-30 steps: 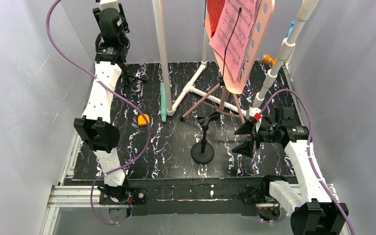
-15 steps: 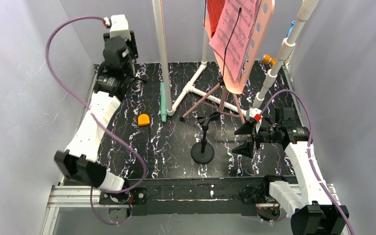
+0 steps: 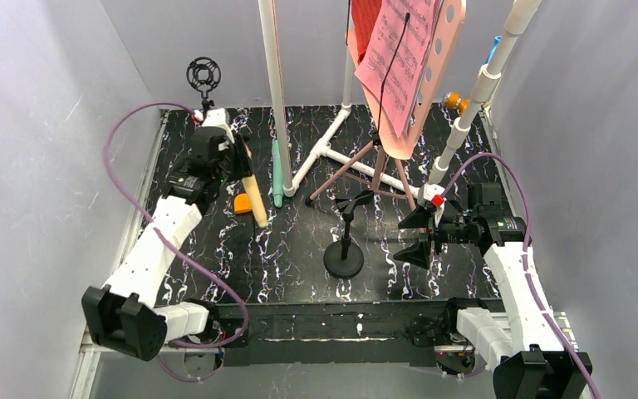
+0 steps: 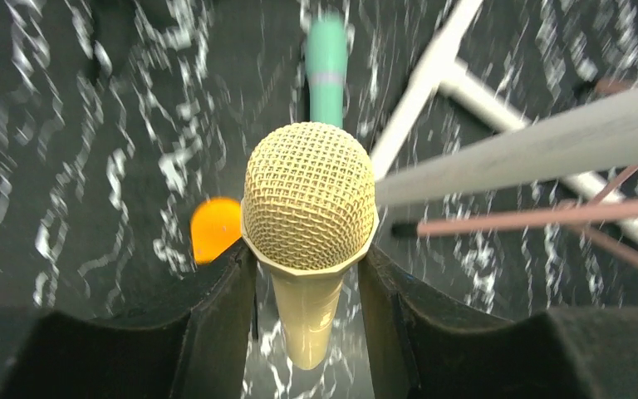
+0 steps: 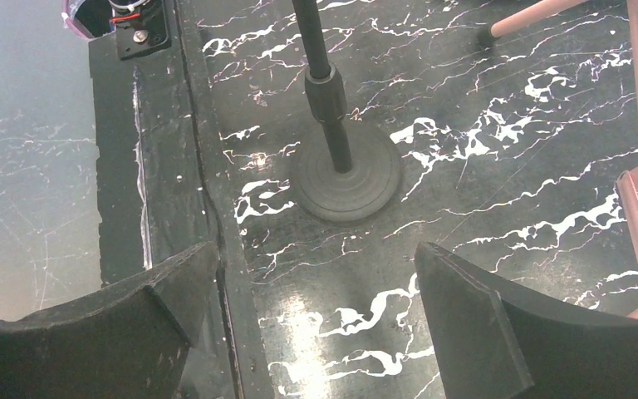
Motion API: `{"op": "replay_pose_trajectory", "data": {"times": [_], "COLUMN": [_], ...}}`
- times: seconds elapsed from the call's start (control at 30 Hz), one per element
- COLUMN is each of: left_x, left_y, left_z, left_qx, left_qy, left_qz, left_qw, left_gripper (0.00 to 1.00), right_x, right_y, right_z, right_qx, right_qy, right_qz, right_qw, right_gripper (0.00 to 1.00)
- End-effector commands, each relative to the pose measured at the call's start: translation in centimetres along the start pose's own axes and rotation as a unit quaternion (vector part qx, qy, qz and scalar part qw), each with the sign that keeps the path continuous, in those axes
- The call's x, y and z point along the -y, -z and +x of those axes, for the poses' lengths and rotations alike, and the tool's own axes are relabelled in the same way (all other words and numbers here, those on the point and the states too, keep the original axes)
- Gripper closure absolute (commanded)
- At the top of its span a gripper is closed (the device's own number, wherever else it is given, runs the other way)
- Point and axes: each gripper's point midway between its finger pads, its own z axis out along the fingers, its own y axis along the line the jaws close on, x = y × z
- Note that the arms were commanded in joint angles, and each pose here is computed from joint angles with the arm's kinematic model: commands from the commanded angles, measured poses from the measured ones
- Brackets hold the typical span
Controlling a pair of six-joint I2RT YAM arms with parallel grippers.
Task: Pack up the instrument practice props
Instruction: Place the microphone at the center of the board.
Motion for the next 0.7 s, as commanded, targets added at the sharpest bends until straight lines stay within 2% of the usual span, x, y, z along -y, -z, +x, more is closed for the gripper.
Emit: {"op": "replay_pose_trajectory", "data": {"times": [0.0, 0.2, 0.33, 0.47, 0.53, 0.67], "left_x": [0.8, 0.8, -0.2, -1.2, -1.1, -0.2], "left_y": [-1.5, -5.7, -9.7, -13.6, -15.3, -17.9], "left_z": [5.0, 6.6, 7.8, 7.8, 6.9, 7.7], "left_qx": [-0.091, -0.132, -0.171, -0.186, -0.193, -0.231], "left_qy": [0.021, 0.007, 0.013, 0.020, 0.019, 0.024], "left_qz": [0.022, 0.014, -0.007, -0.018, -0.022, -0.011], "left_qw": [0.995, 0.991, 0.985, 0.982, 0.981, 0.973], "left_gripper": [1.00, 1.00, 1.00, 1.00, 0.96, 0.88], "right_x": [0.0, 0.1, 0.2, 0.2, 0.3, 0.4], "right_y": [0.1, 0.1, 0.1, 0.1, 0.1, 0.1], "right_z": [-0.7, -0.7, -0.6, -0.6, -0.6, -0.5], "right_qx": [0.006, 0.006, 0.005, 0.005, 0.006, 0.005], "right_qy": [0.024, 0.026, 0.025, 0.026, 0.026, 0.025], "right_qz": [0.002, 0.006, 0.009, 0.010, 0.011, 0.012], "right_qw": [1.000, 1.000, 1.000, 1.000, 1.000, 1.000], "right_gripper": [0.02, 0.02, 0.02, 0.02, 0.02, 0.02]}}
